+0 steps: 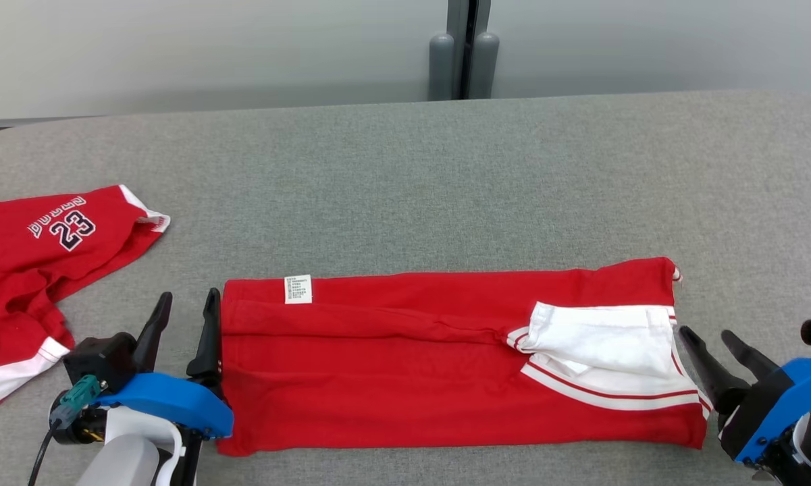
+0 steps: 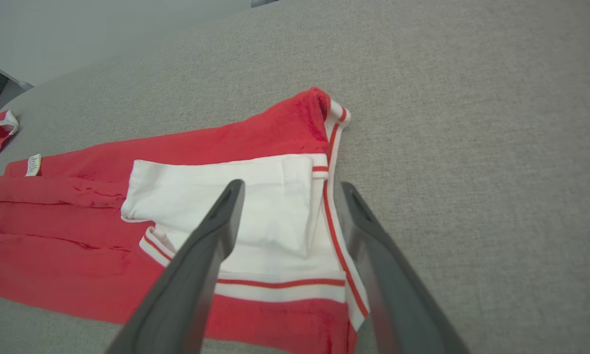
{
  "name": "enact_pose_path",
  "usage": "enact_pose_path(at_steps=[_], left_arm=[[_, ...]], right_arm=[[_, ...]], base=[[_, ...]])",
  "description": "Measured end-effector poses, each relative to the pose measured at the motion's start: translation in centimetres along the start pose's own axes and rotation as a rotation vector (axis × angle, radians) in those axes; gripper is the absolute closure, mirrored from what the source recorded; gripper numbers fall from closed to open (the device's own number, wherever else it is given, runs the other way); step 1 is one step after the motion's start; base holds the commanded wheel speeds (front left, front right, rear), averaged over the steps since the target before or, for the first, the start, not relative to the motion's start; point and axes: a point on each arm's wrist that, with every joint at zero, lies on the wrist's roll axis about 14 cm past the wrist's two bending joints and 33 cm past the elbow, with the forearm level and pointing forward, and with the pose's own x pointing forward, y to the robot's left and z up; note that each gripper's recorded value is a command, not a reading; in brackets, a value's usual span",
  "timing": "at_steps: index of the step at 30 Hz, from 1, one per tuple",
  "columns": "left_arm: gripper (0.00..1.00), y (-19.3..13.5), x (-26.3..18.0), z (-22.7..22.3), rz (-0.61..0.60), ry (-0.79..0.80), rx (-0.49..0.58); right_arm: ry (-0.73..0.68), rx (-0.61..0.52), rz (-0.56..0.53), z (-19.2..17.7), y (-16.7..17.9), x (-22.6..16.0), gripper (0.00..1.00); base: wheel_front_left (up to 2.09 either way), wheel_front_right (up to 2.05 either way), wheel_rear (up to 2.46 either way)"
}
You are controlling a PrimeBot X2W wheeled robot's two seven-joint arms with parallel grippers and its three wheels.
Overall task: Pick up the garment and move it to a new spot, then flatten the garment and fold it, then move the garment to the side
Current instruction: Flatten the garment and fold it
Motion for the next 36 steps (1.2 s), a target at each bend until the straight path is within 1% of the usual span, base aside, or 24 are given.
enact_pose_path(at_steps=[4, 7, 9, 13, 21, 24, 31, 32, 33, 34, 36], left_arm=[[0.0, 0.0, -0.3, 2.2, 0.01, -0.068, 0.03], [0.0, 0.0, -0.5, 3.3, 0.018, -0.102, 0.058], [0.0, 0.2, -0.5, 3.9, 0.028, -0.12, 0.073], [0.0, 0.5, -0.5, 4.7, 0.039, -0.143, 0.088], [0.0, 1.0, -1.0, 4.3, 0.055, -0.137, 0.094], [0.0, 1.0, -1.2, 4.3, 0.053, -0.139, 0.093], [0.0, 1.0, -1.3, 3.7, 0.056, -0.128, 0.094], [0.0, 1.0, -1.3, 3.7, 0.057, -0.126, 0.093], [0.0, 1.1, -1.2, 3.6, 0.058, -0.124, 0.093], [0.0, 1.1, -1.2, 3.6, 0.058, -0.122, 0.093], [0.0, 1.1, -1.1, 3.5, 0.057, -0.12, 0.089]], right_arm=[[-0.015, 0.021, -0.05, -0.1, -0.8, -0.6, 0.0], [0.005, 0.003, -0.103, -0.8, -1.8, -0.6, 0.0], [0.033, 0.011, -0.116, -1.6, -1.9, -0.3, 0.0], [0.054, 0.014, -0.136, -1.8, -2.1, 0.9, 0.0], [0.148, 0.023, -0.127, -3.5, -1.4, 3.7, 0.0], [0.164, 0.013, -0.126, -3.6, -1.1, 4.6, 0.0], [0.245, -0.013, -0.106, -5.2, -0.1, 6.0, 0.0], [0.253, -0.016, -0.103, -5.4, -0.1, 6.1, 0.42], [0.256, -0.019, -0.1, -5.4, 0.0, 6.1, 0.6], [0.256, -0.019, -0.096, -5.4, 0.1, 6.2, 1.0], [0.247, -0.018, -0.082, -5.2, 0.5, 6.2, 1.0]], base=[[0.0, 0.0, 0.0], [0.0, 0.0, 0.0], [0.0, 0.0, 0.0], [0.0, 0.0, 0.0], [0.0, 0.0, 0.0], [0.0, 0.0, 0.0], [0.0, 0.0, 0.0], [0.0, 0.0, 0.0], [0.0, 0.0, 0.0], [0.0, 0.0, 0.0], [0.0, 0.0, 0.0]])
